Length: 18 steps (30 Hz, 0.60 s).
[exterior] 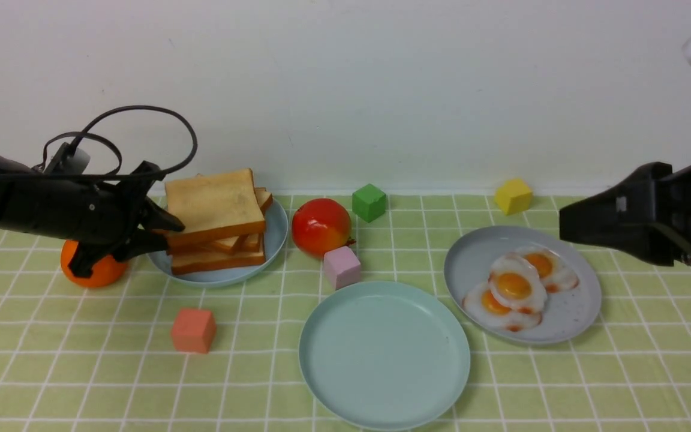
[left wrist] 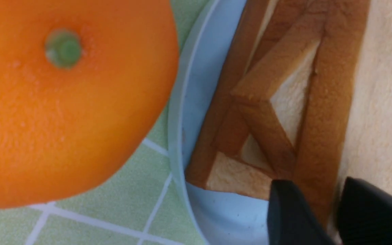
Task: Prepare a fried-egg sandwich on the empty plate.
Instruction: Use the left arm to grab a slice of bread
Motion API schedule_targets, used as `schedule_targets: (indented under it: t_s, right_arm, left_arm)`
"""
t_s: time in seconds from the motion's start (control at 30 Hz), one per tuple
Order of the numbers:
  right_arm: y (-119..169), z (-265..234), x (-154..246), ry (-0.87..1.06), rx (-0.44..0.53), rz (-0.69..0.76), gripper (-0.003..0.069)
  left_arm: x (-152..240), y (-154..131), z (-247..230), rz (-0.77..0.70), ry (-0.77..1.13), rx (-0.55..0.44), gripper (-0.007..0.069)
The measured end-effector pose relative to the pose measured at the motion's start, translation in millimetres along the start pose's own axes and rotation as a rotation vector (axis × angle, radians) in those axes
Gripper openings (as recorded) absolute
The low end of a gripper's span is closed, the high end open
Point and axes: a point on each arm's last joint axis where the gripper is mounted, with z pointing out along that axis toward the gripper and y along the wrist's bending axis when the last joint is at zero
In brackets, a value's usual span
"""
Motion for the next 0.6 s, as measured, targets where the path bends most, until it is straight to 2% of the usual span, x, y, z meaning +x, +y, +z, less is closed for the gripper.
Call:
schedule_targets:
  t_s: [0.03,0.17,0.37,0.6]
  right_arm:
    - [0.0,0.0,0.3,0.003,0.0,0.0,0.0241]
    - [0.2,0.0,2.1,0.023,-0.002,0.0,0.0241]
    - [0.4,0.0,2.7,0.029,-0.005,0.001,0.0241]
    - [-0.2,-0.1,3.3,0.037,0.002,-0.006,0.0241]
  left_arm:
    - [0.5,0.3,0.0,0.013,0.006,-0.003,0.0143]
    - [1.4,1.6,-0.1,0.048,0.018,-0.019,0.0048]
    - [4.0,-4.2,-8.2,0.086,0.042,-0.011,0.0048]
    - [23.4,-43.5,-57.6,0.239,0.035,0.096,0.0048]
